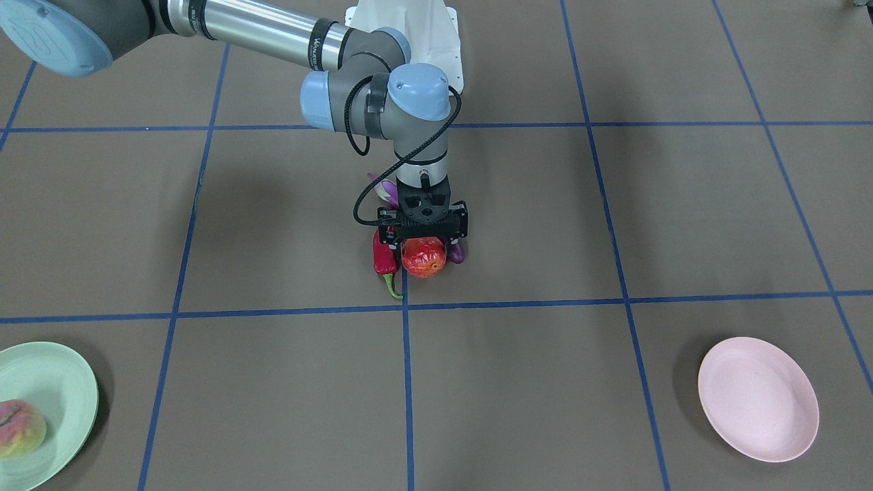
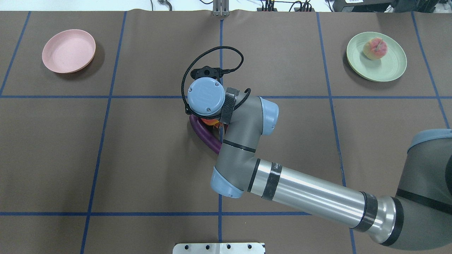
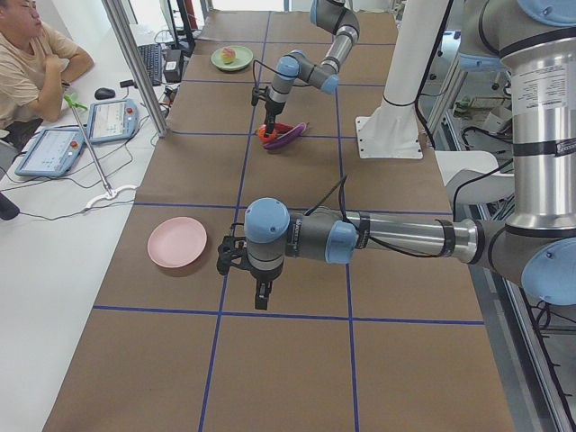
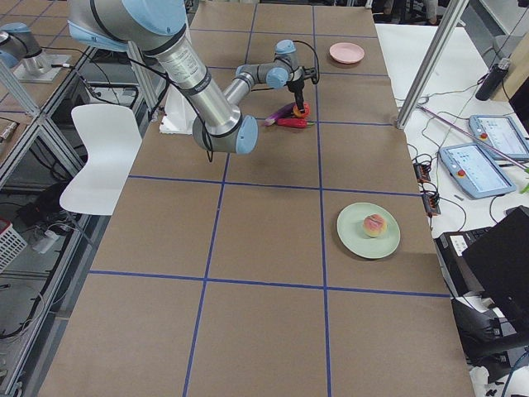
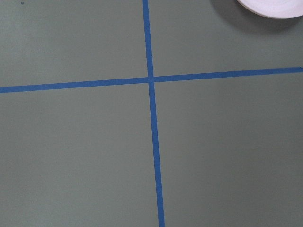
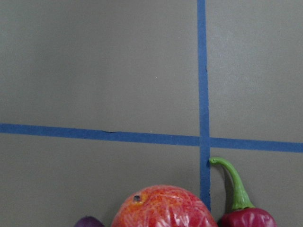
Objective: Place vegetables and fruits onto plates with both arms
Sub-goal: 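Grasp the red pomegranate with the right gripper and lift it, then carry the pomegranate to the green plate and release it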
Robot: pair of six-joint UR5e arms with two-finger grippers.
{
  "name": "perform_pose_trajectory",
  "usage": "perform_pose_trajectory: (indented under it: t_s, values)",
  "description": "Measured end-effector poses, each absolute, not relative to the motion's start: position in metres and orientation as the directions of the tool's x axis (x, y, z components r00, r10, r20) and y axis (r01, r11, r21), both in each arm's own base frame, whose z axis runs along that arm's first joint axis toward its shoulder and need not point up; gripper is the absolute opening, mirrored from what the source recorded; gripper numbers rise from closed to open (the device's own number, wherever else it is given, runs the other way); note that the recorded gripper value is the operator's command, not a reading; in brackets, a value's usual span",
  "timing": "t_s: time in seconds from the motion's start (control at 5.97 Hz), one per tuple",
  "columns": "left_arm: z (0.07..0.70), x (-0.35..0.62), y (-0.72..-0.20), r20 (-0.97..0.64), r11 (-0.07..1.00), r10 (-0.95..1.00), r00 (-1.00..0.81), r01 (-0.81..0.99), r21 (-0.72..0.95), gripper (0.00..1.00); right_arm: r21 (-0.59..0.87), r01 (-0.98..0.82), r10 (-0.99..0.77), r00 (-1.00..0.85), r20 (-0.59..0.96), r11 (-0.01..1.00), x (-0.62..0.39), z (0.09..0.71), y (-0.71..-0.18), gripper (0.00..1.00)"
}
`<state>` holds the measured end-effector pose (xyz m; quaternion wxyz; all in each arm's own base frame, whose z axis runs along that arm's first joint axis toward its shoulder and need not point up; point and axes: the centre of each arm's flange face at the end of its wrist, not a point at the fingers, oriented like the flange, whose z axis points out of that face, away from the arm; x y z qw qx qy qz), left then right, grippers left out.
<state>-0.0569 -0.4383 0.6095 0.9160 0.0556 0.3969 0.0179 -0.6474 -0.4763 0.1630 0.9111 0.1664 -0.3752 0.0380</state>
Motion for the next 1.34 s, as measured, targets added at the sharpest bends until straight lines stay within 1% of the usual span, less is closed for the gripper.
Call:
perform_pose_trajectory:
  t_s: [0.34, 0.5, 0.67, 0.84, 1.01, 1.17, 1.34]
  values:
    - [0.61, -0.057, -0.438, -0.725, 0.993, 0.078, 0.684, 0.011, 0.117, 1.0, 0.279, -0.194, -0.067, 0.7, 0.711, 0.941, -0.645, 0.144, -0.479, 0.0]
    - [0.61, -0.057, -0.438, -0.725, 0.993, 0.078, 0.684, 0.011, 0.117, 1.0, 0.282, -0.203, -0.067, 0.691, 0.72, 0.938, -0.635, 0.131, -0.49, 0.0]
    - [0.61, -0.057, -0.438, -0.725, 0.993, 0.078, 0.684, 0.011, 0.117, 1.0, 0.289, -0.204, -0.075, 0.685, 0.725, 0.935, -0.61, 0.125, -0.517, 0.0]
    - [0.609, -0.057, -0.438, -0.725, 0.993, 0.078, 0.684, 0.011, 0.117, 1.0, 0.306, -0.186, -0.098, 0.688, 0.719, 0.934, -0.57, 0.128, -0.559, 0.0]
    - [0.609, -0.057, -0.438, -0.725, 0.993, 0.079, 0.684, 0.01, 0.118, 1.0, 0.321, -0.154, -0.128, 0.696, 0.706, 0.934, -0.521, 0.143, -0.605, 0.0]
    - [0.608, -0.056, -0.438, -0.725, 0.993, 0.081, 0.684, 0.01, 0.12, 1.0, 0.331, -0.117, -0.159, 0.698, 0.699, 0.936, -0.473, 0.178, -0.641, 0.0]
    - [0.607, -0.056, -0.439, -0.725, 0.992, 0.082, 0.684, 0.01, 0.122, 1.0, 0.35, -0.082, -0.198, 0.696, 0.691, 0.933, -0.421, 0.236, -0.672, 0.0]
